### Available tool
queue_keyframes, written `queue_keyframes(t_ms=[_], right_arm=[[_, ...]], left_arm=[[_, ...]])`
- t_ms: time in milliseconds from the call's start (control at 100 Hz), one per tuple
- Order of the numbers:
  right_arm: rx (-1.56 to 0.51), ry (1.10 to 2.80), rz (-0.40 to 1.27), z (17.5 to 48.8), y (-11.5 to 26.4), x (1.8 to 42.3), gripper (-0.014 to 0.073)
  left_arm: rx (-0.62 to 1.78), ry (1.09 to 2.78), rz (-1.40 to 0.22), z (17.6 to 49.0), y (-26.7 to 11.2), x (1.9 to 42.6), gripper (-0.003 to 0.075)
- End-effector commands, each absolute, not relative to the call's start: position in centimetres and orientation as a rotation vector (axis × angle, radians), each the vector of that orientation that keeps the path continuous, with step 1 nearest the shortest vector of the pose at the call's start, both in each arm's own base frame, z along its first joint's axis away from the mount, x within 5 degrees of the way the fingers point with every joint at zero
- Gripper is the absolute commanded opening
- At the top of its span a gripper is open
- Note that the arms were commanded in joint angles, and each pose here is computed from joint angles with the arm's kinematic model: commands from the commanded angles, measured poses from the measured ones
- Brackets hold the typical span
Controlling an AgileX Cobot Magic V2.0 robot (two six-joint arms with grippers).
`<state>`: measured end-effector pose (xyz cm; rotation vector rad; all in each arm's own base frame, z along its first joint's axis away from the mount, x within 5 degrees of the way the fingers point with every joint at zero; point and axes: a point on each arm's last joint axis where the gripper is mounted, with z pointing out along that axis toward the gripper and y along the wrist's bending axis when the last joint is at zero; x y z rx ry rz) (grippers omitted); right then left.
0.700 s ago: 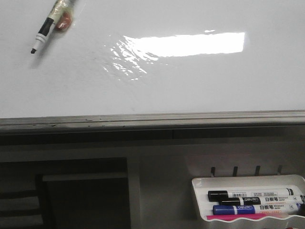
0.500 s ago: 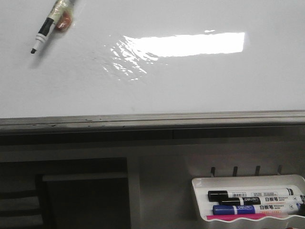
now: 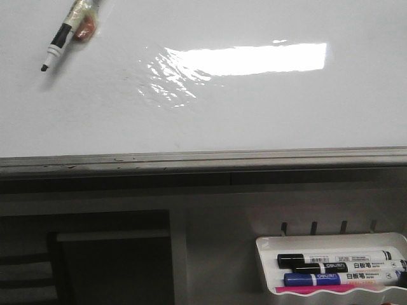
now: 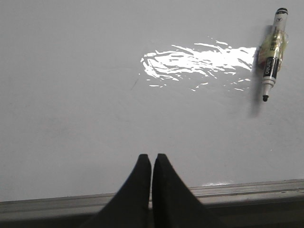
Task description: Write number 7 on whiteboard
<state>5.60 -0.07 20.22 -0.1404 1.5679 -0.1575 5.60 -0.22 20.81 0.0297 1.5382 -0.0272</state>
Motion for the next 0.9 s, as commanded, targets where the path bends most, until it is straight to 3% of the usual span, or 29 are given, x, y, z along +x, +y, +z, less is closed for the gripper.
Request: queue_keyframes(t_ms=[0,280,490,890], right_arm=[[-0.141,1.506,-0.170,19.9,-0.1,5.6,-0.0064],[-0.139,1.498,-0.168,20.0,-0.1,5.6,-0.0064],[-0.035,1.502,-0.055,20.0,-0.1,5.6,-0.0064],[0.384,1.314,0.303,21.4,-0.9,5.3,-0.0064]], left_arm=[[0.008,1.469,-0.040,20.5,-0.2,5.5,-0.0020],[0.008,1.467,-0.040,20.5,-0.2,5.5,-0.0020],[-0.004,1.467,-0.053,20.5,-0.2,5.5,-0.0020],[-0.489,1.406,-0.565,20.5,0.0,5.5,-0.0020]])
